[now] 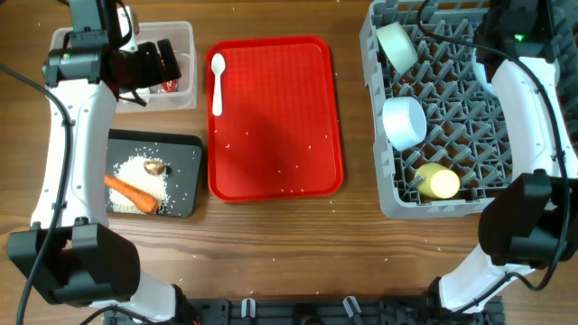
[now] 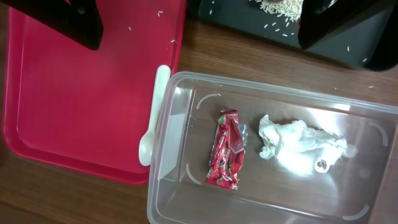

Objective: Sort waste into correct bins and load items into the dishwasher rack
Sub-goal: 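Carry the white plate to the dish rack and lower it in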

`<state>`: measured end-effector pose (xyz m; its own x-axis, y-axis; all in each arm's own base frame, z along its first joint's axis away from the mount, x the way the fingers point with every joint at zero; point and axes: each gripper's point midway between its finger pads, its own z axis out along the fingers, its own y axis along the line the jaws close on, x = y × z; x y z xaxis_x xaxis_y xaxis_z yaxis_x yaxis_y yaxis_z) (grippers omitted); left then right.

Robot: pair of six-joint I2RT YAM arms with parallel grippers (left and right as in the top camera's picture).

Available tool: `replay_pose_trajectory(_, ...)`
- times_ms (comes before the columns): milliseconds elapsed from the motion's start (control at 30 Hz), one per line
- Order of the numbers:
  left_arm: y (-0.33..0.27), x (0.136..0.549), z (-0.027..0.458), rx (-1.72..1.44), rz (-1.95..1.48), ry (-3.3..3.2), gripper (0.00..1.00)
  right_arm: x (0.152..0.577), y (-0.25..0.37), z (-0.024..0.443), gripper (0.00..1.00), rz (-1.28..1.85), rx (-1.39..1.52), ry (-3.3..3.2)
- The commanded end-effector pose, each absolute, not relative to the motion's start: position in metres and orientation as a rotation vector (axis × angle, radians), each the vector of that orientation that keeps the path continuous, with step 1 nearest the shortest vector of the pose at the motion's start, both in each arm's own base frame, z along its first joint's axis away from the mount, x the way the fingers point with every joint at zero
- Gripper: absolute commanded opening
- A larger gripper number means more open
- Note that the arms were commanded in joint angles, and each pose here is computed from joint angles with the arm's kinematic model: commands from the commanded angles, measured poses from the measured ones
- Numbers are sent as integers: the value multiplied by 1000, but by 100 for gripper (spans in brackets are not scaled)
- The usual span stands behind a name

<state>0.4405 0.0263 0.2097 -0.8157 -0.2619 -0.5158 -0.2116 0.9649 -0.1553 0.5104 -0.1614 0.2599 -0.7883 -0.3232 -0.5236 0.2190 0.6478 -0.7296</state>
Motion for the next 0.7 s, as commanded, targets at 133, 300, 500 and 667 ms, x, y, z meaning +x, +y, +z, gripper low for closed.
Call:
replay_pose_trajectory(133,23,450,213,-333,-149,2517,100,513,-159,250,13,-964,120,2207)
replay_pose_trajectory(300,23,452,215,-332,-150,2510,100,488,-160,205,86,-413,383,2375)
replay_pose_trajectory(500,23,452,213,-333,-150,2513,100,451,-185,181,79,78,664,2441)
replay_pose_trajectory(667,22,446,210,-338,-150,2539,100,421,-205,157,48,144,989,2448)
